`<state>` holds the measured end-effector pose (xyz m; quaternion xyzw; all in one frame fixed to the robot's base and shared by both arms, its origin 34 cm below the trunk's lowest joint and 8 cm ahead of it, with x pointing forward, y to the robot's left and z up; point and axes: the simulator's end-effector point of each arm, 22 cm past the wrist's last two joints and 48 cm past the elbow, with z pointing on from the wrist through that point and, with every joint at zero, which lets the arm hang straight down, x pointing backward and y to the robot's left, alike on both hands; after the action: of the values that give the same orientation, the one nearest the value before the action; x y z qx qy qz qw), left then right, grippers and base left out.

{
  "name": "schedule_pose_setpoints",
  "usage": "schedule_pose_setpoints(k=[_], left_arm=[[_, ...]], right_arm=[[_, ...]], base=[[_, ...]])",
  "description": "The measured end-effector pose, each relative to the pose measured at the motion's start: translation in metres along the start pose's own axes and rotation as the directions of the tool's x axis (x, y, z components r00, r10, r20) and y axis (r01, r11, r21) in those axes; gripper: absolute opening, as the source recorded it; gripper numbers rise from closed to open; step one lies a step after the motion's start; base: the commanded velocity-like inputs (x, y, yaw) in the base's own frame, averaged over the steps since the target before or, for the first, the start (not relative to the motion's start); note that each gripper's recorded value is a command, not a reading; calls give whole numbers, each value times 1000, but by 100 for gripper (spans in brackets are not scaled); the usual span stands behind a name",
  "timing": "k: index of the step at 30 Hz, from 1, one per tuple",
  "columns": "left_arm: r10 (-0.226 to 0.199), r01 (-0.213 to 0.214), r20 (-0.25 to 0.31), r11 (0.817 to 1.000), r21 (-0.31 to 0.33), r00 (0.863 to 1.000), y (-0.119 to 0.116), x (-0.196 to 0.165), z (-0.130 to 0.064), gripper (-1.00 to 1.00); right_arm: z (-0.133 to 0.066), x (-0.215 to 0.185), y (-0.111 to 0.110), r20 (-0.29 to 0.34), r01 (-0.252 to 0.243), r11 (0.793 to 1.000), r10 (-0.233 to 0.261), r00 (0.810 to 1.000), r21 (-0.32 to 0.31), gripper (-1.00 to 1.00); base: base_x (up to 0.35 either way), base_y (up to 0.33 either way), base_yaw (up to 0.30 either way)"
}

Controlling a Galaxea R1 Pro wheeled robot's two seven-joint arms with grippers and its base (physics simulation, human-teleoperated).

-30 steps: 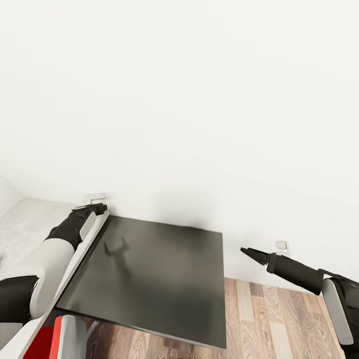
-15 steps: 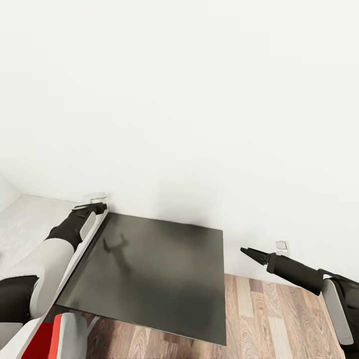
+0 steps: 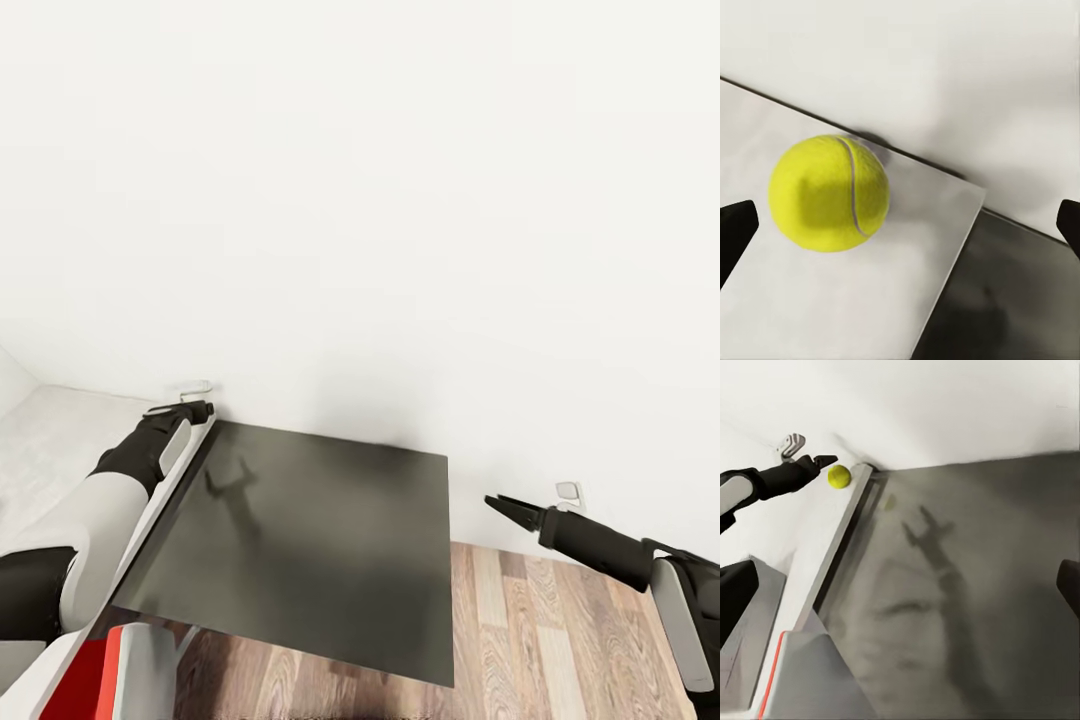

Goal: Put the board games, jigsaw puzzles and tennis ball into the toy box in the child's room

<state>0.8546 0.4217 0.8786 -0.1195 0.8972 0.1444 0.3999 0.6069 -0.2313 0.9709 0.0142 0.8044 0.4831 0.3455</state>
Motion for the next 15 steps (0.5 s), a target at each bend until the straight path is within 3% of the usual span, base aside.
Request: schedule_pose_setpoints(k=[3,8,15], left_arm=[[0,0,0,1000,-1,1000,0,0,2,100],[-3,3,12,1000,-1,1000,-1,-12,4,100],[-4,4,11,1000,-5,1000,-1,-16,9,100]], right_arm=[[-4,-1,20,0,-1,997,1,1000,-83,100],[-17,-6,35,16,-27,986,30,999,-162,100],[-28,-12,32,41,-44,984,52,998,-174,100]], base=[[0,0,0],[0,0,0],[0,0,0]])
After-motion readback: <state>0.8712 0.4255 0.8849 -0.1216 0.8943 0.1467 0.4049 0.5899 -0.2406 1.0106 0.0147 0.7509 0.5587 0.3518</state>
